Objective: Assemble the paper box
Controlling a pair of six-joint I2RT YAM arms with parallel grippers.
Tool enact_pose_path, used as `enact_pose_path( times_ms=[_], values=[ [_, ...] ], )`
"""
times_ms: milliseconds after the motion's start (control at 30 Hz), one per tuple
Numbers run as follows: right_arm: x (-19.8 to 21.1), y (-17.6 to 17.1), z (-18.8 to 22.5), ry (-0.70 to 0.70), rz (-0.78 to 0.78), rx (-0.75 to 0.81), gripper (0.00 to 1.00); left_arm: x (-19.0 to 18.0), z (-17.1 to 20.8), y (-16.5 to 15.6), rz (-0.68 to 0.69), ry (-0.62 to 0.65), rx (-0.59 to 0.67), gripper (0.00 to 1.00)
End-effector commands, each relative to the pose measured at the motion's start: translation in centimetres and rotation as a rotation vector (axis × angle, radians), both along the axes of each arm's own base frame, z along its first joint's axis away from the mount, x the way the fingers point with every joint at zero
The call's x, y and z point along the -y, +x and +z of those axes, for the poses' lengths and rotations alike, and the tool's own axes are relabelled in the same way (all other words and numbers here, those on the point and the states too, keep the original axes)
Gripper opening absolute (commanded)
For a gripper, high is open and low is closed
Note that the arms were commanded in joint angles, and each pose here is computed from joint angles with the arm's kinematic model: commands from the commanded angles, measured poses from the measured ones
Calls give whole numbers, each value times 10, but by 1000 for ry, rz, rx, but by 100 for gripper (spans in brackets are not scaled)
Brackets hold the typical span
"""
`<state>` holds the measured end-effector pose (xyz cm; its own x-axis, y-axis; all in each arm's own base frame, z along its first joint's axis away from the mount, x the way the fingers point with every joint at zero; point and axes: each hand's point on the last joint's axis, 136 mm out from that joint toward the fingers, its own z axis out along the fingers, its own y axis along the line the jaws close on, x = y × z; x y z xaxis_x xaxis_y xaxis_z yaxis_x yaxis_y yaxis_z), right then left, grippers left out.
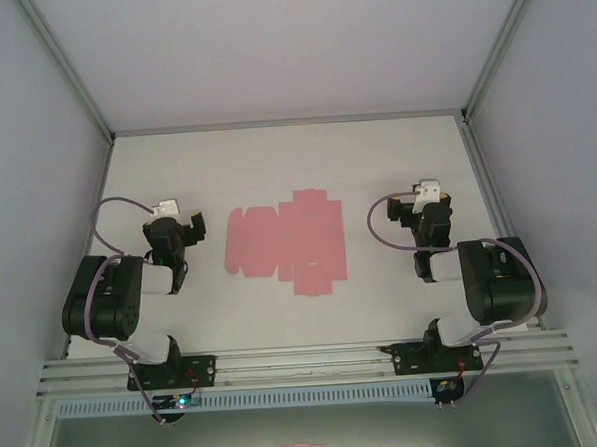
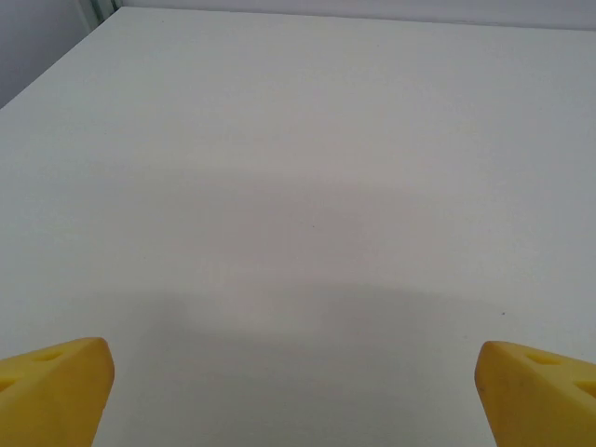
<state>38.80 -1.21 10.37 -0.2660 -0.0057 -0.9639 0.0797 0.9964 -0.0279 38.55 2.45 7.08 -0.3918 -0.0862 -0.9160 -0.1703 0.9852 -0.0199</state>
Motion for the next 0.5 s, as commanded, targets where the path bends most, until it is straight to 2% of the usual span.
enact_pose_path(
  times_ms=[0,467],
  values=[
    [-6,3,10,17,19,34,98,0,17,7,-4,15,54,100],
    [-6,3,10,18,19,34,98,1,18,8,-9,16,55,100]
  ],
)
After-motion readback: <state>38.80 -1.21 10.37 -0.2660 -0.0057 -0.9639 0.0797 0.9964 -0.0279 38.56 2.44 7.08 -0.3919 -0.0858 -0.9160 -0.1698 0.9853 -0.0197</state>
